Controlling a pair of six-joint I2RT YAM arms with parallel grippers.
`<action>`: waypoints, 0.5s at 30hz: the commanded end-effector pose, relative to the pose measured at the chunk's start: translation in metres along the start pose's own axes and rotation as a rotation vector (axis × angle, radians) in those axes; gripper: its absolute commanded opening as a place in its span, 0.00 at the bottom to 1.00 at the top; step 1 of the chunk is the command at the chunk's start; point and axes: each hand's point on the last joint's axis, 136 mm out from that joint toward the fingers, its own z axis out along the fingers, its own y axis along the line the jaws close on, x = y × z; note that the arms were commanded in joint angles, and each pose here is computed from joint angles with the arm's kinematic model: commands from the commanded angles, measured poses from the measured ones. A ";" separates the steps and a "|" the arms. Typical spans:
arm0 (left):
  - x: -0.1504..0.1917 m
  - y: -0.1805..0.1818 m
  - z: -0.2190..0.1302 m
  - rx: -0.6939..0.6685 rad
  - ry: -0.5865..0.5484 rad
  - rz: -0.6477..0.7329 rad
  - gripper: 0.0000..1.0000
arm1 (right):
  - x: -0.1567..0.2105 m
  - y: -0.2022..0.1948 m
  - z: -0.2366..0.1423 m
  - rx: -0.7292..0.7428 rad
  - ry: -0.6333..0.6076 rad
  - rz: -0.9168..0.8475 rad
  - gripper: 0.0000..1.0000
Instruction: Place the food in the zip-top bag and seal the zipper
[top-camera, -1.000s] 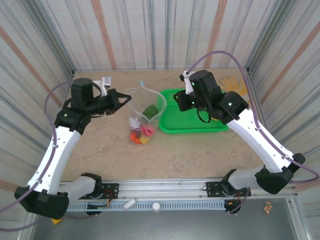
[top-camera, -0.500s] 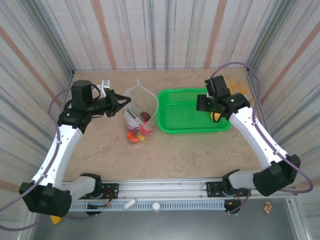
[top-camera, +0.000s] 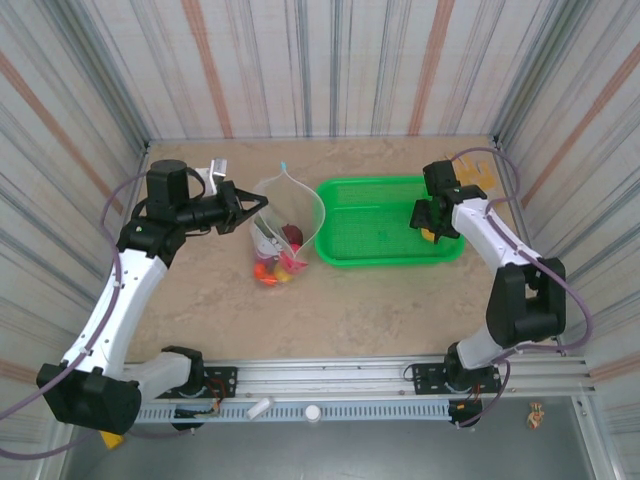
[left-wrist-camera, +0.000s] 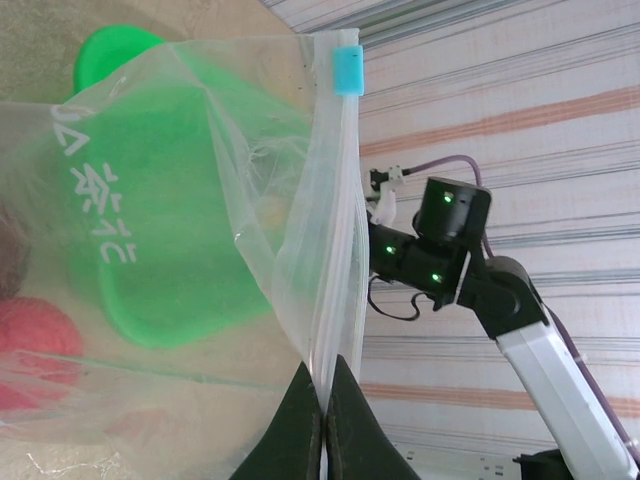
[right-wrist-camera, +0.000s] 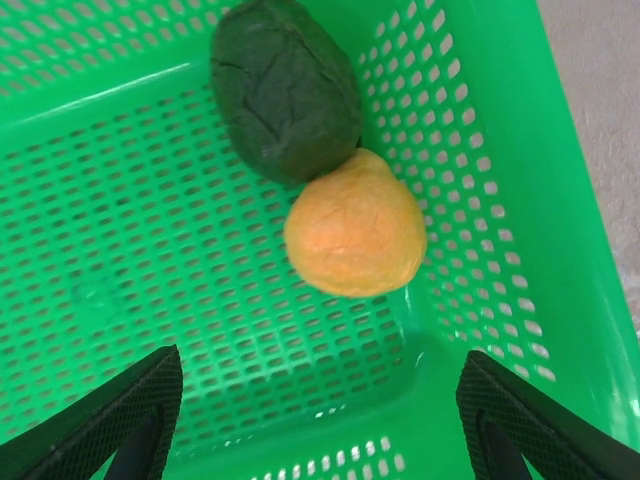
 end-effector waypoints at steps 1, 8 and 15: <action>0.007 -0.009 -0.003 0.033 0.024 0.053 0.00 | -0.009 -0.002 0.011 0.046 -0.006 -0.004 0.76; 0.011 -0.007 -0.003 0.039 0.032 0.055 0.00 | -0.002 -0.010 0.042 0.101 0.071 -0.012 0.77; 0.016 -0.004 0.000 0.034 0.046 0.060 0.00 | 0.000 -0.007 0.063 0.154 0.100 -0.099 0.78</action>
